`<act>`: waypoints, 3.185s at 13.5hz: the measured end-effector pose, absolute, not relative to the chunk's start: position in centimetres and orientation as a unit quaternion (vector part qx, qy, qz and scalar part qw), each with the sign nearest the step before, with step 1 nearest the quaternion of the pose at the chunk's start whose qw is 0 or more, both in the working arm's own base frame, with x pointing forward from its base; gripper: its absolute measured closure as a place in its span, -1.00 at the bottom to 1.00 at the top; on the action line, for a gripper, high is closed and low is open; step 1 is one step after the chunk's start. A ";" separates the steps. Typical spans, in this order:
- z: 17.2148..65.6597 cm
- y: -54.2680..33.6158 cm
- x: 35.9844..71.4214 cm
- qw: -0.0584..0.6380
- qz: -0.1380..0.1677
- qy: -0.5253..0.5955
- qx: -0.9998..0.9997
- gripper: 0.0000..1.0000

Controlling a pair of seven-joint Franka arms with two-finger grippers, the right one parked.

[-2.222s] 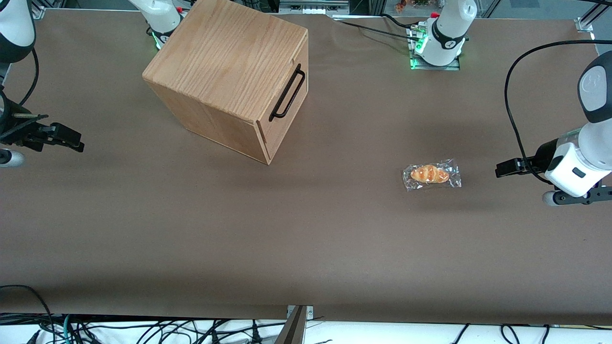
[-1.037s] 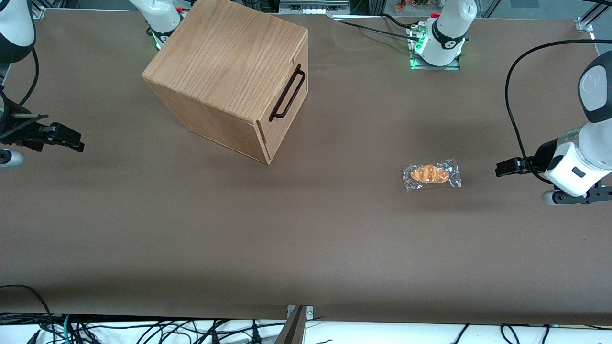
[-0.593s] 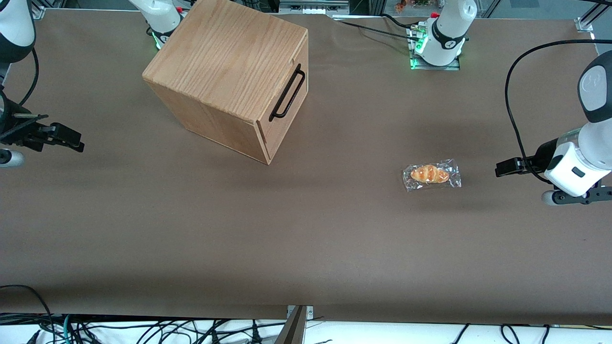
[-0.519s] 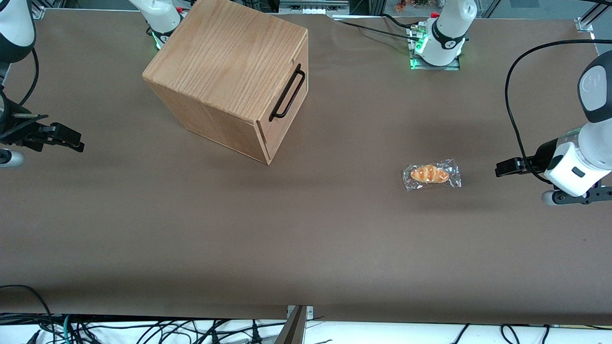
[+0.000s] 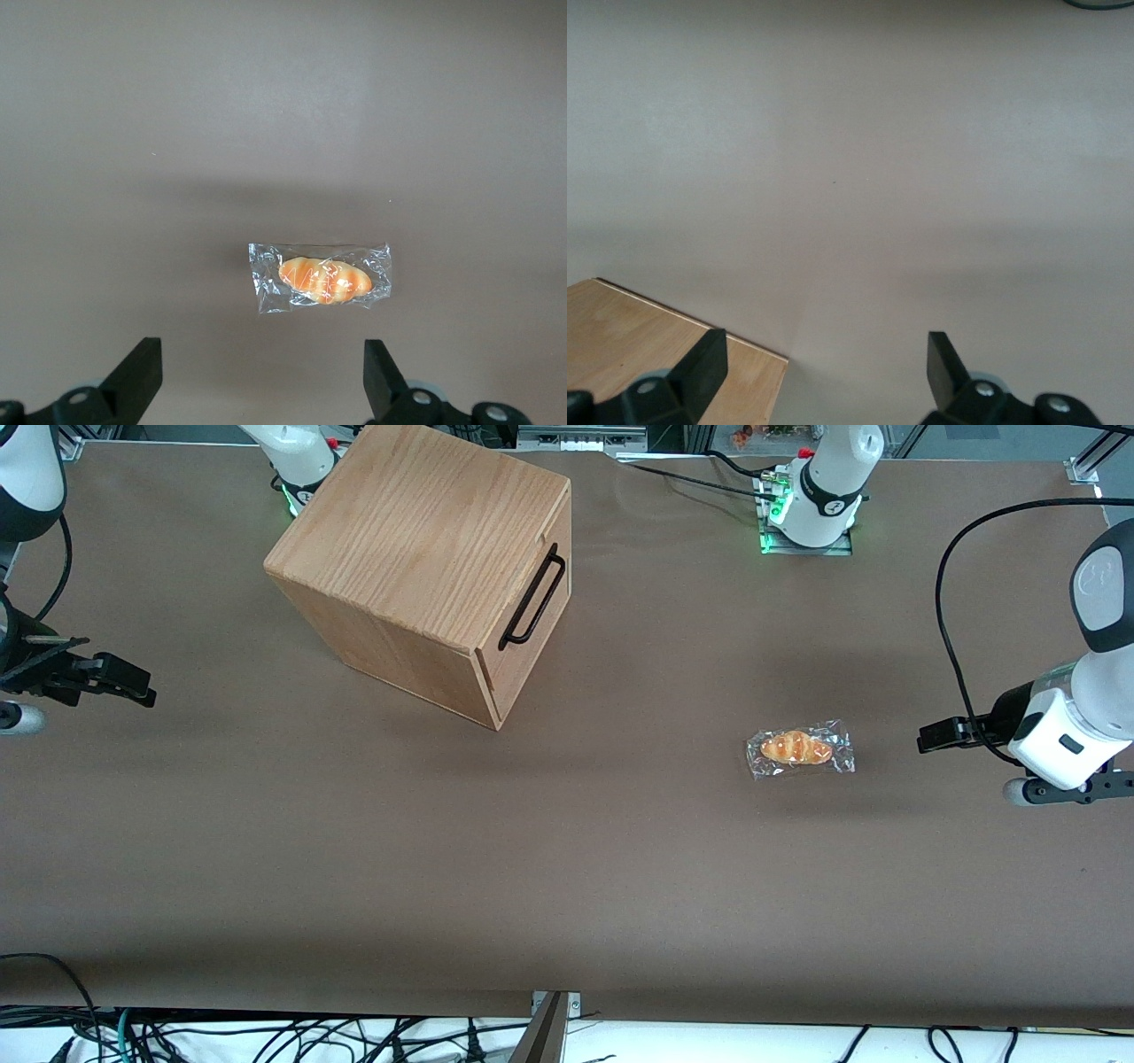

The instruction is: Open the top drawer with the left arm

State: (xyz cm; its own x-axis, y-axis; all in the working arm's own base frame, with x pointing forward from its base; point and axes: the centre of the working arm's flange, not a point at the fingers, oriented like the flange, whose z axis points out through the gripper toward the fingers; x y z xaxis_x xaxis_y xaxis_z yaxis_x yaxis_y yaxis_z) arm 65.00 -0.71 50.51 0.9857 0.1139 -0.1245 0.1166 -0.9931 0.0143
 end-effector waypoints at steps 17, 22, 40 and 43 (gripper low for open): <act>50.3 -14.3 63.1 0.002 -0.075 -0.005 0.997 -1.00; 50.4 -20.3 61.5 0.051 -0.090 -0.013 0.995 -1.00; 46.3 -42.7 52.1 0.086 -0.114 -0.089 0.986 -1.00; 45.1 -46.2 50.0 0.086 -0.111 -0.109 0.984 -1.00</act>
State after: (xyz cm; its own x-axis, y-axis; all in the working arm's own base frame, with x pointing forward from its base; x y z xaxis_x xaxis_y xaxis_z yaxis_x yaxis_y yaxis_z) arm 49.95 -46.16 45.14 0.9514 -0.2335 -0.2007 -0.1952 -0.9615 0.1934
